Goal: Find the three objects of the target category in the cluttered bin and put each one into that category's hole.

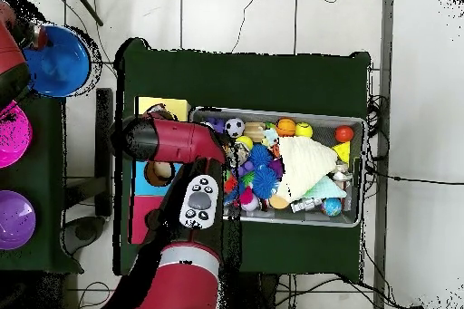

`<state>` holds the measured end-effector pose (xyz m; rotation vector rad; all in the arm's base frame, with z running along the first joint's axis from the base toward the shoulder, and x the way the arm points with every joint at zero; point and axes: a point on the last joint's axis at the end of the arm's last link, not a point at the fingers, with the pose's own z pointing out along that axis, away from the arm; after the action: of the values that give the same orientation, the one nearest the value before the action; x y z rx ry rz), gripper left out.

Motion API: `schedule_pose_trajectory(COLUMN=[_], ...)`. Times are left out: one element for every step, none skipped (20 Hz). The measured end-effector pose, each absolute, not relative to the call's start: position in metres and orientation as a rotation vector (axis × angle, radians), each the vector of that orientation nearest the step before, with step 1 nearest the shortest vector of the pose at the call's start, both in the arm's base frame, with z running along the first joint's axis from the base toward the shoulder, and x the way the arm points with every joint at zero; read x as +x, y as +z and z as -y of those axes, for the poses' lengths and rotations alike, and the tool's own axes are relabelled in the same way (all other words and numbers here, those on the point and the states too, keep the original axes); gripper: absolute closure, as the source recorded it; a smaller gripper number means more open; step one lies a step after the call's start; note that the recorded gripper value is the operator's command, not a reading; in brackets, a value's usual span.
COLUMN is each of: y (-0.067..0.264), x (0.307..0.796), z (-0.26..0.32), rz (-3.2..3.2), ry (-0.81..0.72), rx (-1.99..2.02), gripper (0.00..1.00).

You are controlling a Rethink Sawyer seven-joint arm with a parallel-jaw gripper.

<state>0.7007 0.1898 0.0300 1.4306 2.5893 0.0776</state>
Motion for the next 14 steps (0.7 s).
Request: schedule_pose_trajectory(y=[0.030,0.030,0.030,0.030,0.031,0.031,0.031,0.032,0.037,0.039,0.041,0.043,0.049,0.052], x=[0.701,0.701,0.701,0.701,0.701,0.701,0.701,0.701,0.701,0.700,0.700,0.700,0.699,0.698], z=[-0.190,-0.190,-0.190,-0.190,-0.190,-0.190,-0.190,-0.191,-0.192,-0.193,-0.194,-0.194,-0.195,-0.196], rz=[-2.589,-2.589,-2.589,-2.589,-2.589,-2.589,-2.589,-2.589,-2.594,-2.596,-2.599,-2.601,-2.607,-2.609], ry=[0.078,0.078,0.078,0.078,0.078,0.079,0.079,0.080,0.076,0.074,0.071,0.068,0.062,0.060], rx=[1.430,1.430,1.430,1.430,1.430,1.430,1.429,1.428,1.418,1.414,1.408,1.404,1.392,1.387], gripper=[0.00,0.00,0.00,0.00,0.00,0.00,0.00,0.00,0.00,0.00,0.00,0.00,0.00,0.00])
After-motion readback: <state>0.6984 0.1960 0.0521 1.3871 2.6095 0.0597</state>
